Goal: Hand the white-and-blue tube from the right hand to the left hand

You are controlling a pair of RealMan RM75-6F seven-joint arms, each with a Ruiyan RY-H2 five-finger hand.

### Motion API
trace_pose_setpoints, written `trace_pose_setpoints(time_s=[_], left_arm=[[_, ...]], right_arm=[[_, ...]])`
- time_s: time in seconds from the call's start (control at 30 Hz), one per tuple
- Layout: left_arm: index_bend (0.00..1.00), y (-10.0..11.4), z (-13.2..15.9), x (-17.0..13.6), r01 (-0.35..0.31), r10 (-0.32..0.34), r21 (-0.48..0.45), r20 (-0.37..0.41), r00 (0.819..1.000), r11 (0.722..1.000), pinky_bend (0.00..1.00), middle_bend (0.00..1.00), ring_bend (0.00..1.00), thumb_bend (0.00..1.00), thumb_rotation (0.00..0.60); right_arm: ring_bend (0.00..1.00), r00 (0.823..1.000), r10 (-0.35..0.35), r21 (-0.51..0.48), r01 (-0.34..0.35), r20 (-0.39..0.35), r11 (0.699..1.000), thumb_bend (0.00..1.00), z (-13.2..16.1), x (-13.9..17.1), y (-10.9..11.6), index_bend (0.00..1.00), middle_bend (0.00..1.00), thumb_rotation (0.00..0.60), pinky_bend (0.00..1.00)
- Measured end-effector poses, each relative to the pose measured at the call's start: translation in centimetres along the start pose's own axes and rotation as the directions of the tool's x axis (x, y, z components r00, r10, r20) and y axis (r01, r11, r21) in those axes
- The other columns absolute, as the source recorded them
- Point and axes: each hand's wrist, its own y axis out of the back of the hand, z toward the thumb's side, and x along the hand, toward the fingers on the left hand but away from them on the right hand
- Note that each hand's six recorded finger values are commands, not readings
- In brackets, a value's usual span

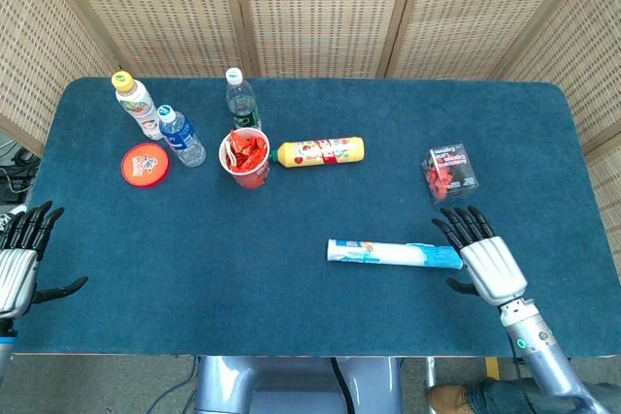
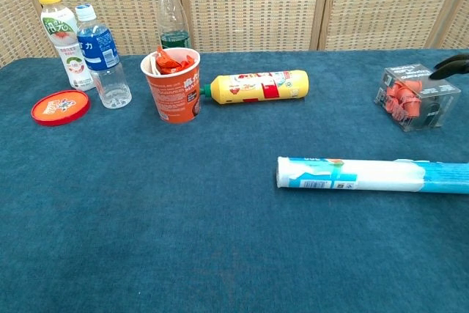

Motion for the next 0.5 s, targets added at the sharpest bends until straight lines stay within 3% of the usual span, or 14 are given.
trace_pose_setpoints(time_s=[0.27, 0.5], left_arm=[[0.0, -0.3, -0.2, 0.4, 0.016, -0.016, -0.006, -0.012, 1.0, 1.0, 0.0, 0.0, 0.0, 0.0, 0.6], [0.0, -0.3, -0.4, 0.6, 0.026, -0.026, -0.013, -0.015, 1.0, 1.0, 0.0, 0.0, 0.0, 0.0, 0.6]], right_arm=[[0.24, 0.994, 0.099, 0.054, -0.101, 0.042, 0.993, 0.08, 2.6, -3.6, -2.9, 0.34, 0.28, 0.6, 0.22], [0.25, 0.985, 0.156, 0.077, -0.161, 0.075, 0.984, 0.1, 4.5, -5.7, -5.6, 0.35, 0.29, 0.6, 0.22]])
